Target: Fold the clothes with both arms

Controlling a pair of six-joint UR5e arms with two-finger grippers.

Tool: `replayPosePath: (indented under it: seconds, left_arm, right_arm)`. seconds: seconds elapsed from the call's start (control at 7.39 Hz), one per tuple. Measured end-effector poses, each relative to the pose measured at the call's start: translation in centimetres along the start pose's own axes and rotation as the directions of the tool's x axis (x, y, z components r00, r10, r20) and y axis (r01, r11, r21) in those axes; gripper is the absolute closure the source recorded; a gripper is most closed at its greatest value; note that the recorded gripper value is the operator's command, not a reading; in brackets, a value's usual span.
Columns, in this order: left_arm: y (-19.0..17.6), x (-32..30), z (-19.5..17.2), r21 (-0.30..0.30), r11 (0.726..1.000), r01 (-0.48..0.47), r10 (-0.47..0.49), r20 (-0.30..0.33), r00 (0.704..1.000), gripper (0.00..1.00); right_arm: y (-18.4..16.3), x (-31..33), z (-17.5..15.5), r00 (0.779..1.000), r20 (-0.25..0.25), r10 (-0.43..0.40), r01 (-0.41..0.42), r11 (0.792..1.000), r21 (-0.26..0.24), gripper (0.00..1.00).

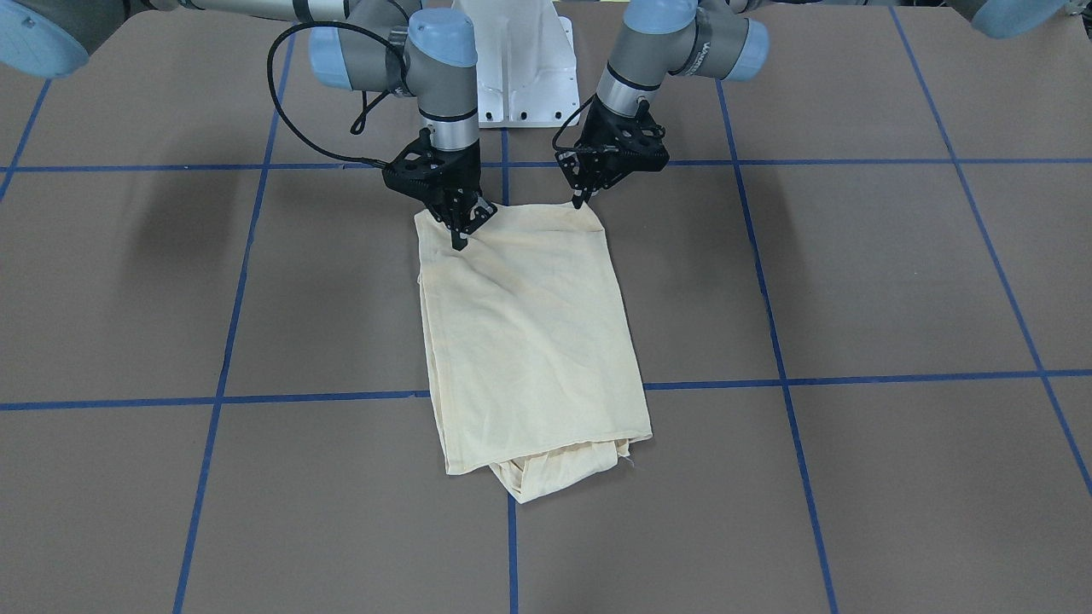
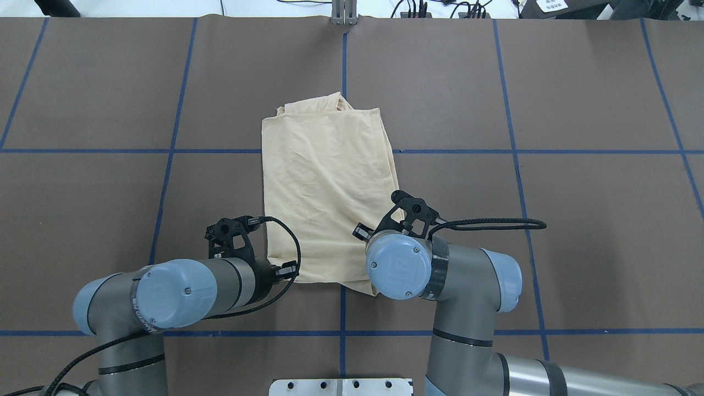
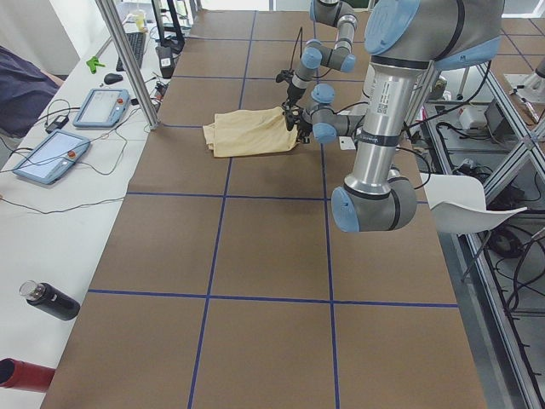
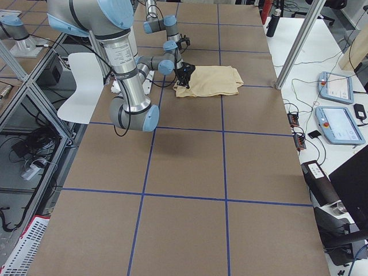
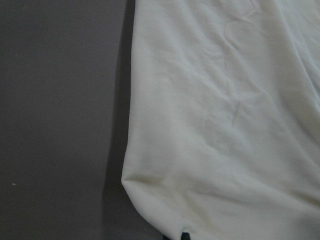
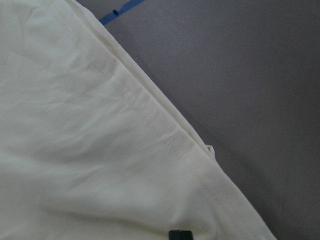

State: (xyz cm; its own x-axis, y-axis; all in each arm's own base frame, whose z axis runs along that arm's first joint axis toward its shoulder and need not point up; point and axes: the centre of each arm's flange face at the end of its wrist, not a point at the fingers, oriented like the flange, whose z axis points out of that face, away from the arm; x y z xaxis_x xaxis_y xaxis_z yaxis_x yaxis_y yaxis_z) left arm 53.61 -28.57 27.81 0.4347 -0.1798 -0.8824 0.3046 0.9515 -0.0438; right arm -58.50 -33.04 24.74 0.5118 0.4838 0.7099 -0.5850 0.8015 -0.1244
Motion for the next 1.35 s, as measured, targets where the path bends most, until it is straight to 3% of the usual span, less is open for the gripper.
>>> replayPosePath:
  seconds: [0.27, 0.41, 1.22, 1.35]
  left_arm:
    - [0.0, 0.0, 0.0, -0.001, 1.0, 0.0, 0.0, -0.001, 1.0, 1.0]
    - [0.0, 0.0, 0.0, -0.001, 1.0, 0.0, 0.0, -0.001, 1.0, 1.0]
    - [0.1, 0.1, 0.0, -0.005, 1.0, -0.002, 0.002, -0.002, 1.0, 1.0]
    - [0.1, 0.1, 0.0, -0.005, 1.0, -0.002, 0.002, -0.002, 1.0, 1.0]
  right_arm:
    - [-2.1, 0.0, -0.6, 0.991, -0.018, -0.131, 0.131, 0.991, 0.02, 0.01]
    - [-2.5, 0.0, -0.4, 0.988, -0.024, -0.154, 0.155, 0.988, 0.025, 0.04]
    - [-2.2, 0.6, 2.7, 0.985, -0.073, -0.155, 0.158, 0.986, 0.048, 0.36]
    - [-2.2, 0.7, 3.0, 0.985, -0.078, -0.155, 0.16, 0.986, 0.051, 0.38]
